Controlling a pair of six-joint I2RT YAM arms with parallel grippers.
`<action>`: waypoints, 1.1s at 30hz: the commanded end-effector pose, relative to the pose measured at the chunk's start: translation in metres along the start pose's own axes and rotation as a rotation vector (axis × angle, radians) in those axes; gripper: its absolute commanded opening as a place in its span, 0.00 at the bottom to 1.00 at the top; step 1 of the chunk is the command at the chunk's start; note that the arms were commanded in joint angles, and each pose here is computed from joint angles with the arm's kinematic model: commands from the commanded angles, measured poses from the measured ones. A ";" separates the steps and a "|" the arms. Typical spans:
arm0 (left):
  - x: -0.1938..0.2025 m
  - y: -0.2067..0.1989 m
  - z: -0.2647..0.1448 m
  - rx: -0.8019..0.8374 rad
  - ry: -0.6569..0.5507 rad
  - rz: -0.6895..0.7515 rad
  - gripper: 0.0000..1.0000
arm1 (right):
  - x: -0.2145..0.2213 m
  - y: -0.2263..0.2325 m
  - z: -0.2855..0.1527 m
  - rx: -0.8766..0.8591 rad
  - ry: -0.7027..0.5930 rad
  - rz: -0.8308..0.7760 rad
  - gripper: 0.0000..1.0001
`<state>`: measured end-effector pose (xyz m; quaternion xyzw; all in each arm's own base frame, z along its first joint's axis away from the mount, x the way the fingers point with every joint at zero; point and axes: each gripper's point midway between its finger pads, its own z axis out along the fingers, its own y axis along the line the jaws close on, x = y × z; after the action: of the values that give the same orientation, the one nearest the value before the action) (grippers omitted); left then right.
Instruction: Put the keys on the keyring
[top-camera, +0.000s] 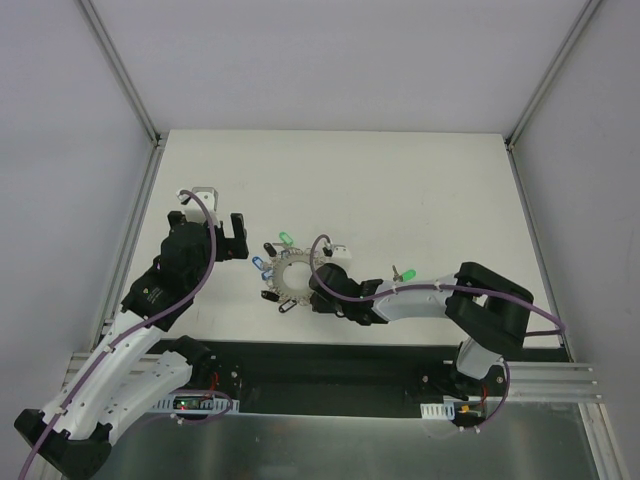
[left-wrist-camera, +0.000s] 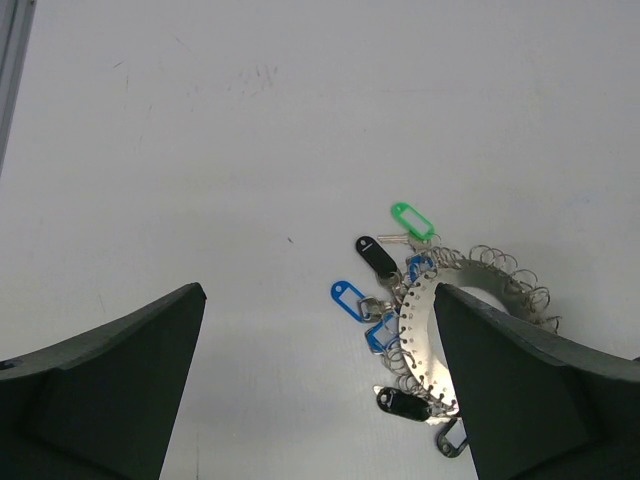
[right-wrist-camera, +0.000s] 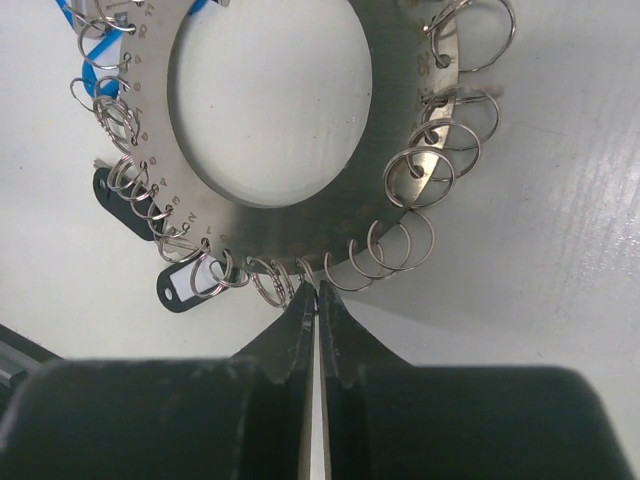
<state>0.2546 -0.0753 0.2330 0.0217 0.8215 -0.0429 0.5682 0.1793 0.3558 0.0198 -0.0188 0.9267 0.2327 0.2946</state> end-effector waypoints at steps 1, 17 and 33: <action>-0.003 -0.003 0.002 0.019 -0.012 0.011 0.99 | -0.011 0.013 -0.002 -0.042 -0.019 -0.044 0.01; -0.003 -0.058 -0.011 0.370 -0.041 0.102 0.99 | -0.123 0.040 -0.098 -0.034 -0.236 -0.874 0.01; -0.002 -0.118 -0.051 0.820 -0.187 0.264 0.98 | -0.150 0.077 -0.174 -0.547 -0.490 -0.897 0.01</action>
<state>0.2071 -0.1729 0.2405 0.2902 0.7296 -0.2620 0.5611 0.2049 0.3168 0.1981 -0.4285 0.7221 0.2172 0.4978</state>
